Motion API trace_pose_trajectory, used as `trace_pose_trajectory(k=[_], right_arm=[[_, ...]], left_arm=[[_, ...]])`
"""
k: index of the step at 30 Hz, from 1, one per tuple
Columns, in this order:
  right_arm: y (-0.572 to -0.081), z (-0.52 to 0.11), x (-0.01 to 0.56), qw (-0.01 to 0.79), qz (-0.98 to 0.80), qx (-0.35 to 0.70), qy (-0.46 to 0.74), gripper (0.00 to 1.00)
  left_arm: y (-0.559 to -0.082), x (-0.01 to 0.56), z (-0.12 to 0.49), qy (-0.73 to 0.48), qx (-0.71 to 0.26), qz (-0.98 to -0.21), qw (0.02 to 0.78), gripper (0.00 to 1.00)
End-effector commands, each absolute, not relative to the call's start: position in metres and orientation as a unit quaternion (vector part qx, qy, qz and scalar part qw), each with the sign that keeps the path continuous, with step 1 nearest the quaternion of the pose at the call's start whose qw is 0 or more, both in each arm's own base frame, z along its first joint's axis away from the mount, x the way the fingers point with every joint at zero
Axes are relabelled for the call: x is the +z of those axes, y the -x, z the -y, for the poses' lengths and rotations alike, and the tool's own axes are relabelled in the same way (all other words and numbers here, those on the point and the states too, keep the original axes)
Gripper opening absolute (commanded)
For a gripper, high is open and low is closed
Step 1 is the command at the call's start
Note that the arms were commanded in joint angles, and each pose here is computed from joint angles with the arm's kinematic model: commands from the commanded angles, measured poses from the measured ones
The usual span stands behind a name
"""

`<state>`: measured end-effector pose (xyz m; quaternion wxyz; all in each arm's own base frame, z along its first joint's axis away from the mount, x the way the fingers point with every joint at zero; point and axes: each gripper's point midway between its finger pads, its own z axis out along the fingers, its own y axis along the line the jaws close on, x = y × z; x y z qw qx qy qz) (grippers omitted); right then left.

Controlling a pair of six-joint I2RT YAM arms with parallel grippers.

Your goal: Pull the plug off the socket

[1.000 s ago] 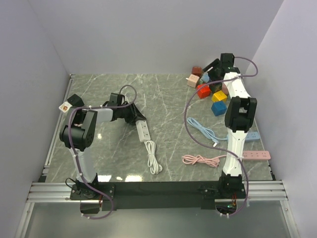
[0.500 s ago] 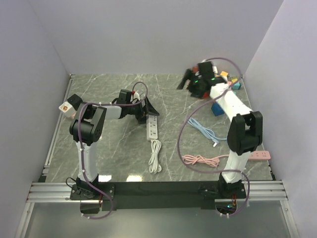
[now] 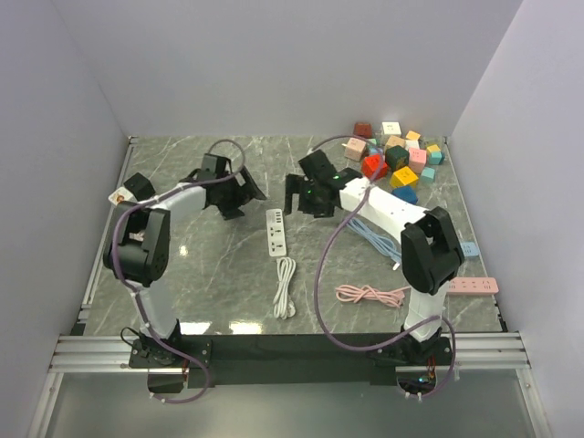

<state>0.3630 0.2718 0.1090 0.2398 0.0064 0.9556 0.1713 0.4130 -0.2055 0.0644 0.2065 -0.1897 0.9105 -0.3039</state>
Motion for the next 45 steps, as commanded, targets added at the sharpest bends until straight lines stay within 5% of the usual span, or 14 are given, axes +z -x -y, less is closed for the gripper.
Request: trace_pose_trajectory(k=[1,16,18,21,22,25,26,36,45], right_arm=[[-0.357,-0.291,0.103,0.248,-0.957,0.149,0.023,1.0],[-0.331,-0.346,0.034,0.169,-0.981,0.066,0.066,1.0],[-0.329,-0.351,0.03,0.167,-0.981,0.07,0.065,0.93],[-0.321,-0.352,0.019,0.151,-0.984,0.073,0.054,0.64],[-0.32,-0.349,0.016,0.146,-0.986,0.067,0.049,0.43],[-0.317,-0.331,0.01,0.132,-0.99,0.047,0.025,0.05],[-0.319,-0.325,0.012,0.134,-0.99,0.044,0.006,0.0],[-0.379,-0.169,0.154,0.272,-0.893,0.219,-0.284,0.0],[-0.373,-0.025,0.167,0.296,-0.817,0.178,-0.462,0.0]], left_arm=[[-0.412,0.07,0.153,0.252,-0.214,-0.913,0.238,0.99],[-0.376,0.12,0.115,0.291,-0.219,-0.883,0.297,0.99],[-0.371,0.122,0.11,0.292,-0.217,-0.882,0.299,0.99],[-0.363,0.124,0.102,0.295,-0.215,-0.88,0.304,0.99],[-0.361,0.125,0.101,0.296,-0.215,-0.88,0.304,0.99],[-0.354,0.129,0.096,0.296,-0.217,-0.878,0.308,0.99],[-0.352,0.128,0.095,0.296,-0.217,-0.878,0.307,0.99],[-0.345,0.139,0.097,0.276,-0.231,-0.878,0.316,0.99],[-0.341,0.143,0.102,0.265,-0.247,-0.878,0.312,0.99]])
